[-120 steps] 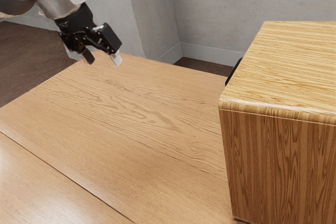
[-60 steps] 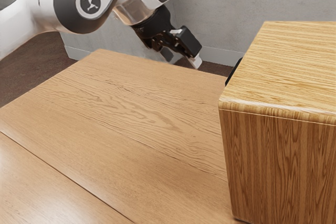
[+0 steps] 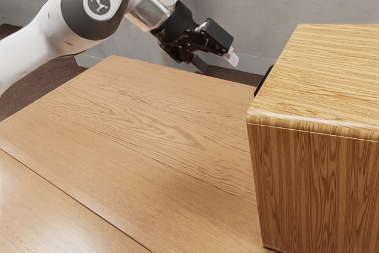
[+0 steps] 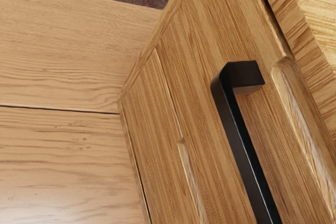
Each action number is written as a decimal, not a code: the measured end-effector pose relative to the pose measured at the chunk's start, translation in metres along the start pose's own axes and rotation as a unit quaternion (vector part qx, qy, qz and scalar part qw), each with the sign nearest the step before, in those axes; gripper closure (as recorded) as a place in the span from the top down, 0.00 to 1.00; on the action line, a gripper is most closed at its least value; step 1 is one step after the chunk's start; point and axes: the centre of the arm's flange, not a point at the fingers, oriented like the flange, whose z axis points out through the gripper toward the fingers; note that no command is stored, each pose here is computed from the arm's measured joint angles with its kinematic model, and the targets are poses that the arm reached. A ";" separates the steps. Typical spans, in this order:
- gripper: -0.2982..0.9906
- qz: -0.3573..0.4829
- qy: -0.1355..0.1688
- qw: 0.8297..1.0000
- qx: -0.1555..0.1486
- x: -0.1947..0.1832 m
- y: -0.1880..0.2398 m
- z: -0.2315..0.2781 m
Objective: Pull the drawer handle with one arm to open the drawer
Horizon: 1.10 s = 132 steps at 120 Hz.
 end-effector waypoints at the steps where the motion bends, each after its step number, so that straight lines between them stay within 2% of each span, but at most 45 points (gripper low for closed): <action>1: 0.77 -0.001 0.000 1.000 -0.001 0.000 0.000 0.000; 26: 0.77 -0.028 -0.002 0.999 -0.025 -0.004 -0.010 0.017; 53: 0.77 -0.021 -0.007 0.999 -0.044 -0.009 0.011 0.027; 80: 0.77 -0.036 -0.012 0.998 -0.050 -0.011 0.002 0.038; 104: 0.77 -0.032 -0.019 0.998 -0.059 -0.016 0.015 0.047; 132: 0.77 -0.045 -0.022 0.997 -0.054 -0.017 0.000 0.051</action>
